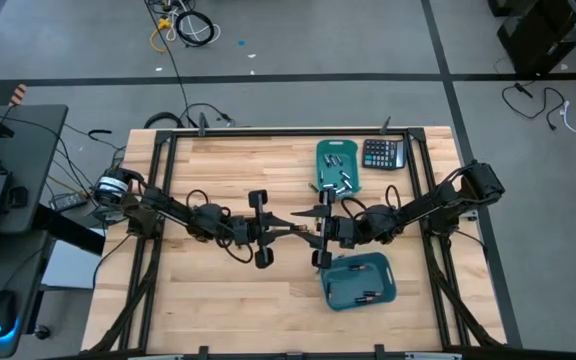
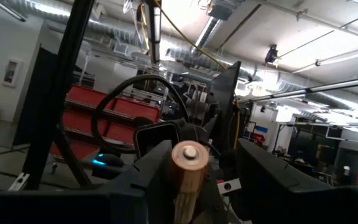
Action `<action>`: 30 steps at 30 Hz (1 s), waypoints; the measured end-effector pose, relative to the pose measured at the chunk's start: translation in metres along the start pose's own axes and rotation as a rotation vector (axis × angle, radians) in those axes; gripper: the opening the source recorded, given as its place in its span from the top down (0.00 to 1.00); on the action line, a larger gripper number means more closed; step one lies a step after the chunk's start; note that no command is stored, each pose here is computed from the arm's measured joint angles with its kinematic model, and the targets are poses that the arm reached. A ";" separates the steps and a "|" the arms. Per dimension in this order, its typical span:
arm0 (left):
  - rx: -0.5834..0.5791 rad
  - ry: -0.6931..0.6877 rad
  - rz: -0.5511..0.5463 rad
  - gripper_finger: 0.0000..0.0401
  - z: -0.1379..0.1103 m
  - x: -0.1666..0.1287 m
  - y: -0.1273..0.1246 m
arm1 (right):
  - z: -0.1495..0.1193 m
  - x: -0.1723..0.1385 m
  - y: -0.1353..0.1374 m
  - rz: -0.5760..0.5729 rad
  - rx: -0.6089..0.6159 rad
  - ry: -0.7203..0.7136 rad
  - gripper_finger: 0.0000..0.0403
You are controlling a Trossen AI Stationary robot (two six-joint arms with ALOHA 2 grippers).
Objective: Sort batteries
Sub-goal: Put the black battery into the blue bin
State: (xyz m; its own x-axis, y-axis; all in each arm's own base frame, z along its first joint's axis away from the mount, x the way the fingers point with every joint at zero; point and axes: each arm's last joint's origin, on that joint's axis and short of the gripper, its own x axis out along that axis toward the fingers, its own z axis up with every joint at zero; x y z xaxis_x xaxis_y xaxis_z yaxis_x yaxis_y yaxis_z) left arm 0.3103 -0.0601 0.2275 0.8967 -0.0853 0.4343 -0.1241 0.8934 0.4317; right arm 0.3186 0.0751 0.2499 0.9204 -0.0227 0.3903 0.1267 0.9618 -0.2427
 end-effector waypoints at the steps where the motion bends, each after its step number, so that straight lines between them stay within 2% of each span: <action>1: 0.000 -0.002 -0.002 0.92 0.000 0.000 0.000 | 0.000 0.000 0.000 0.000 0.001 0.000 0.59; 10: 0.000 -0.003 -0.003 0.92 0.000 0.000 0.000 | 0.000 -0.001 0.003 0.010 -0.042 0.009 0.62; 14: 0.000 0.003 -0.005 0.89 -0.001 0.000 -0.001 | 0.000 -0.001 0.003 0.011 -0.042 0.011 0.67; 21: -0.059 0.035 0.080 0.74 -0.001 0.000 0.002 | -0.001 -0.001 0.002 0.001 -0.048 0.016 0.91; 27: -0.084 0.097 0.158 0.60 -0.003 -0.001 0.003 | 0.000 -0.001 0.004 -0.031 -0.068 0.035 0.91; 30: -0.093 0.171 0.196 0.55 -0.008 -0.003 0.001 | 0.001 -0.003 0.008 -0.055 -0.071 0.050 0.91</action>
State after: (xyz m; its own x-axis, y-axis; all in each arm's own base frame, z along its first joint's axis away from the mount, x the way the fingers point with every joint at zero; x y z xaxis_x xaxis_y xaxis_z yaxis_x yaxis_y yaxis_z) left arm 0.3112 -0.0552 0.2207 0.9192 0.1613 0.3594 -0.2693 0.9231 0.2745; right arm 0.3166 0.0830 0.2479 0.9284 -0.0906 0.3604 0.2021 0.9370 -0.2850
